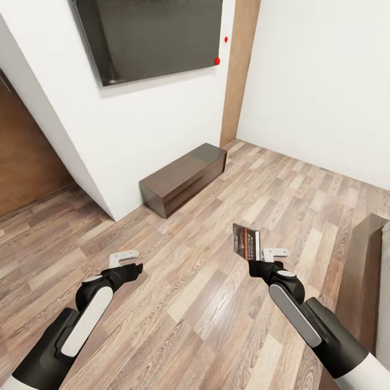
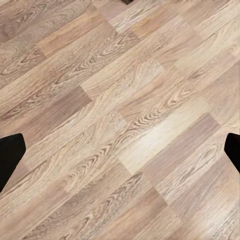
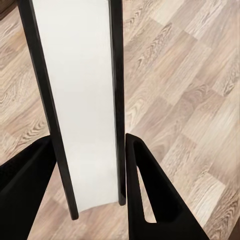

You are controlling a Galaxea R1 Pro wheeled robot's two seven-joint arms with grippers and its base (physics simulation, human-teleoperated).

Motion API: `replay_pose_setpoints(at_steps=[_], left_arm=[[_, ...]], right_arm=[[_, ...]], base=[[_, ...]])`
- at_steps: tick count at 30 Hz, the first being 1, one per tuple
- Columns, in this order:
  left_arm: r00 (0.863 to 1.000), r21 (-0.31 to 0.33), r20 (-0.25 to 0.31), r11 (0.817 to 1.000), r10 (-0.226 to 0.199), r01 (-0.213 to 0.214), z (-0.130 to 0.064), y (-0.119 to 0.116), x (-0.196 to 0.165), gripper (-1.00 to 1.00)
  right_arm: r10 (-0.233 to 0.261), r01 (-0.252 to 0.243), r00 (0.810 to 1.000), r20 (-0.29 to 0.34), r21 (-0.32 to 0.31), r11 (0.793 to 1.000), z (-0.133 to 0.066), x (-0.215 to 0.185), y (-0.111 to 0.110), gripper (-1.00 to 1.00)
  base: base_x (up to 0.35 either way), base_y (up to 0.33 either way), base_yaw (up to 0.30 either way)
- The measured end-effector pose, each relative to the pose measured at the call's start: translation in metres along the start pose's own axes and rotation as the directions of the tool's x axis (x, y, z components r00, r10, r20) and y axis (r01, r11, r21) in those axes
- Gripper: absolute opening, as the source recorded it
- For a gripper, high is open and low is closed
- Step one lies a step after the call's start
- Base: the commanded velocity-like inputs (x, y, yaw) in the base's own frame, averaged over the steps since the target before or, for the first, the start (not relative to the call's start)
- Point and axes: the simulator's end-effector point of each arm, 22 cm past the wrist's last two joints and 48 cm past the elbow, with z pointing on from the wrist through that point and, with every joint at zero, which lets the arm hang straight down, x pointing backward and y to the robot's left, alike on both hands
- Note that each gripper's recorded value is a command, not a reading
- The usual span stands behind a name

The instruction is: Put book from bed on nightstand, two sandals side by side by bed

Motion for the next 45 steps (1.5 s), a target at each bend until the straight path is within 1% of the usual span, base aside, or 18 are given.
replay_pose_setpoints(at_steps=[9, 15, 16, 17, 18, 21, 23, 30, 36, 37, 38, 40, 45], left_arm=[[1.0, 0.006, 0.007, 1.0, -0.011, 0.011, -0.005, 0.0, -0.006, 1.0], [1.0, 0.006, 0.018, 1.0, -0.013, 0.013, -0.009, 0.0, -0.01, 1.0], [1.0, 0.009, 0.018, 1.0, -0.011, 0.011, -0.009, -0.001, -0.01, 1.0], [1.0, 0.011, 0.019, 1.0, -0.008, 0.007, -0.01, -0.003, -0.01, 1.0], [1.0, 0.019, 0.018, 1.0, 0.003, -0.004, -0.011, -0.008, -0.009, 1.0], [0.999, 0.039, 0.016, 0.999, 0.035, -0.036, -0.014, -0.022, -0.004, 1.0], [0.999, 0.043, 0.017, 0.998, 0.044, -0.044, -0.015, -0.025, -0.003, 1.0], [0.999, 0.046, 0.026, 0.998, 0.04, -0.041, -0.019, -0.025, -0.007, 1.0], [0.999, 0.053, 0.033, 0.998, 0.038, -0.04, -0.023, -0.027, -0.011, 1.0], [0.999, 0.056, 0.034, 0.998, 0.041, -0.043, -0.024, -0.028, -0.011, 1.0], [0.998, 0.062, 0.035, 0.997, 0.052, -0.054, -0.025, -0.033, -0.009, 1.0], [0.998, 0.061, 0.039, 0.996, 0.055, -0.058, -0.026, -0.034, -0.01, 1.0], [0.998, 0.053, 0.049, 0.997, 0.044, -0.046, -0.029, -0.03, -0.016, 1.0]], right_arm=[[0.005, -0.006, 1.0, 0.013, 0.038, 0.999, -0.006, -0.007, -0.006, -1.0], [0.006, -0.008, 1.0, 0.021, 0.101, 0.995, -0.01, -0.01, -0.02, -1.0], [0.005, -0.008, 1.0, 0.021, 0.122, 0.993, -0.011, -0.011, -0.024, -1.0], [0.009, -0.012, 1.0, 0.022, 0.128, 0.992, -0.012, -0.011, -0.026, -1.0], [0.009, -0.012, 1.0, 0.023, 0.146, 0.989, -0.013, -0.011, -0.03, -1.0], [0.016, -0.019, 1.0, 0.024, 0.153, 0.988, -0.014, -0.012, -0.032, -1.0], [0.017, -0.021, 0.999, 0.028, 0.153, 0.988, -0.015, -0.014, -0.032, -1.0], [0.02, -0.026, 0.999, 0.042, 0.154, 0.988, -0.02, -0.02, -0.034, -1.0], [0.021, -0.029, 0.998, 0.053, 0.154, 0.988, -0.024, -0.025, -0.034, -1.0], [0.022, -0.03, 0.998, 0.055, 0.154, 0.988, -0.025, -0.026, -0.035, -1.0], [0.022, -0.031, 0.998, 0.057, 0.155, 0.987, -0.025, -0.027, -0.036, -1.0], [0.024, -0.033, 0.998, 0.06, 0.154, 0.987, -0.027, -0.028, -0.035, -1.0], [0.026, -0.036, 0.997, 0.068, 0.155, 0.987, -0.03, -0.032, -0.035, -1.0]], base=[[0.004, 0.0, -0.06], [0.0, 0.0, -0.026], [0.0, 0.0, -0.008], [0.0, 0.0, -0.004], [0.0, 0.0, -0.003], [0.0, 0.0, -0.002], [0.0, 0.0, 0.0], [0.0, 0.0, -0.017], [0.0, 0.0, -0.102], [0.0, 0.0, -0.147], [0.0, 0.0, -0.149], [0.0, 0.0, -0.152], [0.0, 0.0, -0.155]])
